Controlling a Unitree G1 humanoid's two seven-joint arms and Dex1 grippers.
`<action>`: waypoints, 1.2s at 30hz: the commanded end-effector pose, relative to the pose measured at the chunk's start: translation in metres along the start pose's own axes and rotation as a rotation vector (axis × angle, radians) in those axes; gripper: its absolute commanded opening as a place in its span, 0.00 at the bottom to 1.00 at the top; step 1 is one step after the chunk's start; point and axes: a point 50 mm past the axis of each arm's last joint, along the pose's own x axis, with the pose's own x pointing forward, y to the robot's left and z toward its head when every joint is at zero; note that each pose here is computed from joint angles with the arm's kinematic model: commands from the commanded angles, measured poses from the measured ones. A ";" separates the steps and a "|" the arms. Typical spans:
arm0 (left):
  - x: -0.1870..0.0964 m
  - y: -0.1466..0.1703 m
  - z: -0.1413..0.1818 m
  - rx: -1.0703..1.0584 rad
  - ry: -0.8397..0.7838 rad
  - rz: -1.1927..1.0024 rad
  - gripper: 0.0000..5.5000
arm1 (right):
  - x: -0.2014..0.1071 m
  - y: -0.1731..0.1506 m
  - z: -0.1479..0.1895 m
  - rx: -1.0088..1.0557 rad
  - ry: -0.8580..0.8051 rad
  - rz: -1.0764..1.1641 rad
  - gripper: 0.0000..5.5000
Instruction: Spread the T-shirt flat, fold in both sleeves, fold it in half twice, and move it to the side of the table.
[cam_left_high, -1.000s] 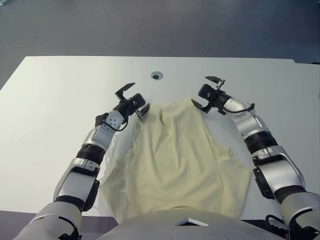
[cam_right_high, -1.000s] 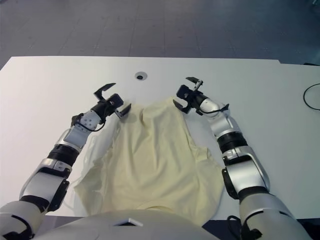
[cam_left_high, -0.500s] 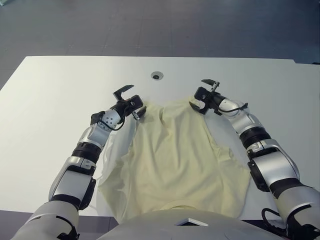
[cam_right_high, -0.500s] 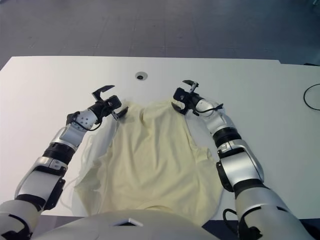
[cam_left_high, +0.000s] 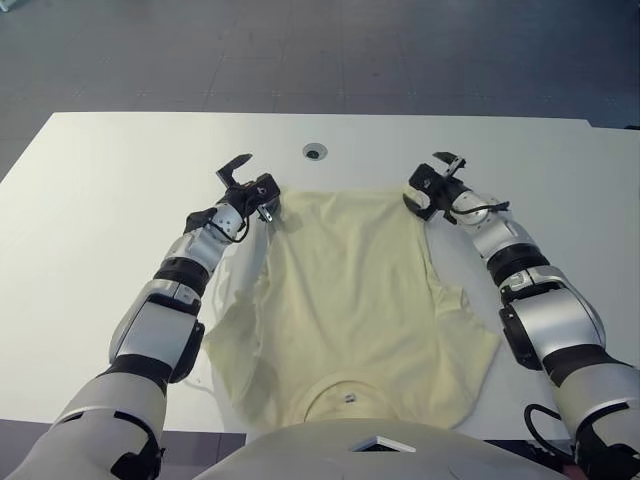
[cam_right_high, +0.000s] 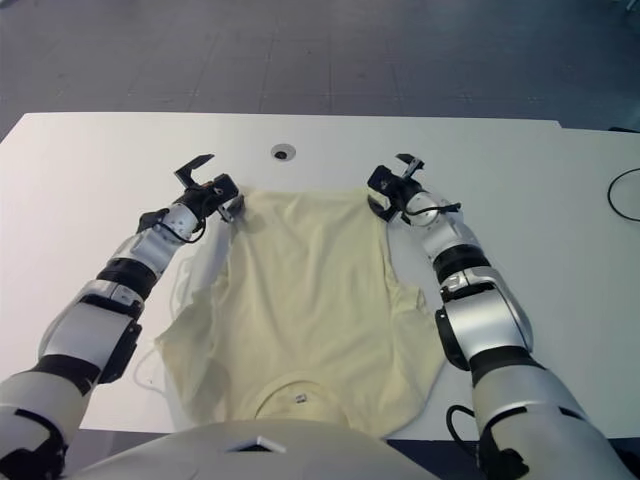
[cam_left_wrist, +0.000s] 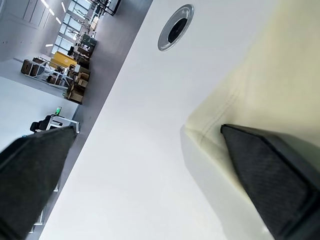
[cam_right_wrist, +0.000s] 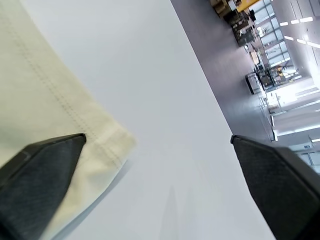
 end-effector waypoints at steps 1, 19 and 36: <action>0.001 -0.016 -0.007 -0.026 0.053 -0.047 0.98 | -0.001 0.005 -0.015 0.055 0.065 0.010 0.98; 0.010 0.001 0.025 -0.236 -0.108 0.074 0.98 | 0.000 -0.017 0.008 0.182 -0.043 -0.132 0.98; 0.015 0.013 0.049 -0.260 -0.196 0.116 0.98 | 0.002 -0.026 0.019 0.168 -0.066 -0.156 0.98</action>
